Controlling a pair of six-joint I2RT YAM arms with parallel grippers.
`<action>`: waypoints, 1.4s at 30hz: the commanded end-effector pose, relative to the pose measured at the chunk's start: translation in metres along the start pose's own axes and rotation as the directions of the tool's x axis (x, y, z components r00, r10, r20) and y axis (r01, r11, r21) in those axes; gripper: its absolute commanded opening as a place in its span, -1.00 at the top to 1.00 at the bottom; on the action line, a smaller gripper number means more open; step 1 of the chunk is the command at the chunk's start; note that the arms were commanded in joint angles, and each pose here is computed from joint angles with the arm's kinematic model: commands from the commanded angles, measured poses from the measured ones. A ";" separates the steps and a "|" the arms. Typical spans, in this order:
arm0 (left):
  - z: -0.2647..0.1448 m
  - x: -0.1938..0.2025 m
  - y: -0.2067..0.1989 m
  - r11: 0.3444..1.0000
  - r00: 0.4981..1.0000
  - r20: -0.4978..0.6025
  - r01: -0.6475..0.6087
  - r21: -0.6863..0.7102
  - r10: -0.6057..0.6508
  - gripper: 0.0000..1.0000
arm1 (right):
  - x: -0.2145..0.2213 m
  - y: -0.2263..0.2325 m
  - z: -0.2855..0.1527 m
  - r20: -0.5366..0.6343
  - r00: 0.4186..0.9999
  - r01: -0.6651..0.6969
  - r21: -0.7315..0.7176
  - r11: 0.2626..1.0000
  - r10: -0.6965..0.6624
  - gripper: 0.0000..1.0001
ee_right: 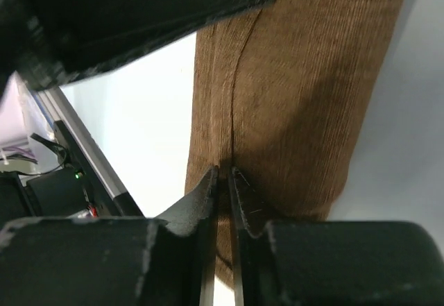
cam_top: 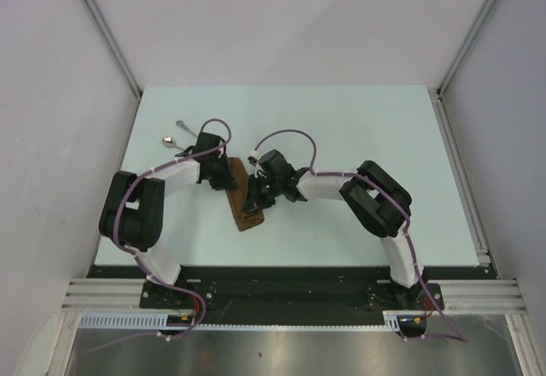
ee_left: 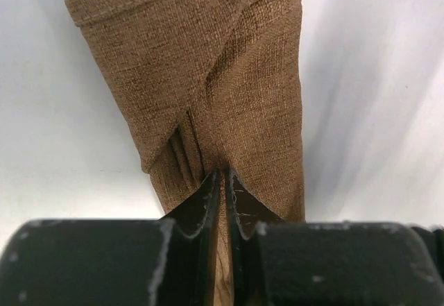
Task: Fold the napkin into a case and place the utensils inside
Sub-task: Stuff the top corner of the smaller-rectangle-folded napkin into the folded napkin.
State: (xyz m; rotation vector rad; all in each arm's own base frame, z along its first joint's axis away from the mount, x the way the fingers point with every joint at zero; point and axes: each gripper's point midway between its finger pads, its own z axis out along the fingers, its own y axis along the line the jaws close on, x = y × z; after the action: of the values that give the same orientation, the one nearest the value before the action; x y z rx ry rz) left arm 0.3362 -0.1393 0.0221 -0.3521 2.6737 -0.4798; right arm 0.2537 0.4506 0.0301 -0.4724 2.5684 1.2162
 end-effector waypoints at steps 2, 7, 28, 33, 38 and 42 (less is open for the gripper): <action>0.001 0.004 0.016 0.998 1.000 0.007 0.014 -0.061 -0.014 0.79 | -0.017 0.024 -0.036 0.052 0.996 0.068 0.036 0.997 -0.070 0.66; -0.003 0.004 0.025 0.997 1.000 0.018 0.023 -0.072 -0.022 0.81 | -0.011 0.027 -0.047 0.048 0.995 0.082 0.022 0.996 -0.083 0.62; -0.057 0.049 0.022 0.989 0.988 0.047 0.148 0.011 -0.148 0.79 | -0.016 0.030 -0.050 -0.057 0.932 0.362 0.214 0.907 -0.359 0.13; -0.047 0.058 0.021 0.980 0.981 0.021 0.193 0.050 -0.194 0.82 | -0.010 0.028 -0.041 -0.144 0.904 0.428 0.273 0.862 -0.403 -0.01; -0.042 0.062 0.020 0.970 0.972 0.005 0.234 0.071 -0.235 0.83 | -0.006 0.021 -0.025 -0.197 0.878 0.478 0.332 0.813 -0.436 -0.10; -0.036 0.070 0.027 0.949 0.952 -0.019 0.305 0.082 -0.304 0.83 | 0.000 0.016 -0.020 -0.227 0.866 0.500 0.372 0.782 -0.446 -0.13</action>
State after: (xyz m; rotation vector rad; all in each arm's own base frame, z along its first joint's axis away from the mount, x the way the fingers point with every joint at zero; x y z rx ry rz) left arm 0.2521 -0.1237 0.0228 -0.6387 2.6374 -0.5929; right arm 0.2419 0.4507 0.0567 -0.9993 2.4867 0.5965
